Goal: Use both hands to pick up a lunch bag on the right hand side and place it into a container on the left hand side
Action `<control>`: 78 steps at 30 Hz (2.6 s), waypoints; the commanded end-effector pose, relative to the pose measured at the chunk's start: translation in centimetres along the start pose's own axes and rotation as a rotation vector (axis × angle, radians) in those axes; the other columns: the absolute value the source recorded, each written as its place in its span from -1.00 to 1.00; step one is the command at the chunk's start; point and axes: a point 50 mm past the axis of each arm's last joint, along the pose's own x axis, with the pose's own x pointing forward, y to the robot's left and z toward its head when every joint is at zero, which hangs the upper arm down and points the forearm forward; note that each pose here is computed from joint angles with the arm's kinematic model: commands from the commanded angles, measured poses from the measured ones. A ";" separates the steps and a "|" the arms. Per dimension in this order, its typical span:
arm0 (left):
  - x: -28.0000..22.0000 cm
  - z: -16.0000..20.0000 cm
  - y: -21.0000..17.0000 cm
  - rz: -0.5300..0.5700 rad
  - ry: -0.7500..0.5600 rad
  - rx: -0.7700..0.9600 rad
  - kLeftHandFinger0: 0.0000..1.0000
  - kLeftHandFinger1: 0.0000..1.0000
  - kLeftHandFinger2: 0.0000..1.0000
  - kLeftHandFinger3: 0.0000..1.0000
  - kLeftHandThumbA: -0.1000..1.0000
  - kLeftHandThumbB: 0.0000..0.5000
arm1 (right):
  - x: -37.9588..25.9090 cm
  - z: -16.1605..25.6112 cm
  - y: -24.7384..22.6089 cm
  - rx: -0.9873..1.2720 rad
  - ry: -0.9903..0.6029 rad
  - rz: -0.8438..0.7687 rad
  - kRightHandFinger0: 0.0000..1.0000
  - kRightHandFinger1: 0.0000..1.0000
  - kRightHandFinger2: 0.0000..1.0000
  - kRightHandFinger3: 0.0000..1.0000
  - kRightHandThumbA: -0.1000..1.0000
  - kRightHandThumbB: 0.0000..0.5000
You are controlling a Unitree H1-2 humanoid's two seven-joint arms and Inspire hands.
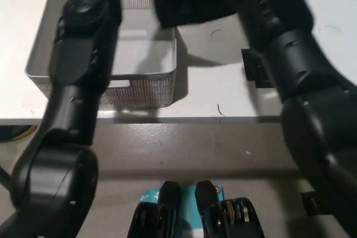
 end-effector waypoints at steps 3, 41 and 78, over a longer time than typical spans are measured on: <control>-3.0 11.7 3.0 0.062 -0.327 -0.020 1.00 1.00 1.00 1.00 1.00 -0.21 | -2.5 8.2 17.1 -0.165 -0.229 0.405 1.00 1.00 1.00 1.00 1.00 -1.00; -5.0 -1.3 19.0 -0.124 0.295 0.607 1.00 1.00 1.00 1.00 1.00 0.15 | -1.3 -4.5 6.9 -0.623 0.064 0.183 1.00 1.00 1.00 1.00 0.07 -0.95; -15.2 10.9 26.1 -0.312 0.232 1.052 1.00 1.00 1.00 1.00 1.00 -0.17 | -3.4 -6.3 -9.1 -0.696 0.030 0.188 1.00 1.00 1.00 1.00 0.45 -0.78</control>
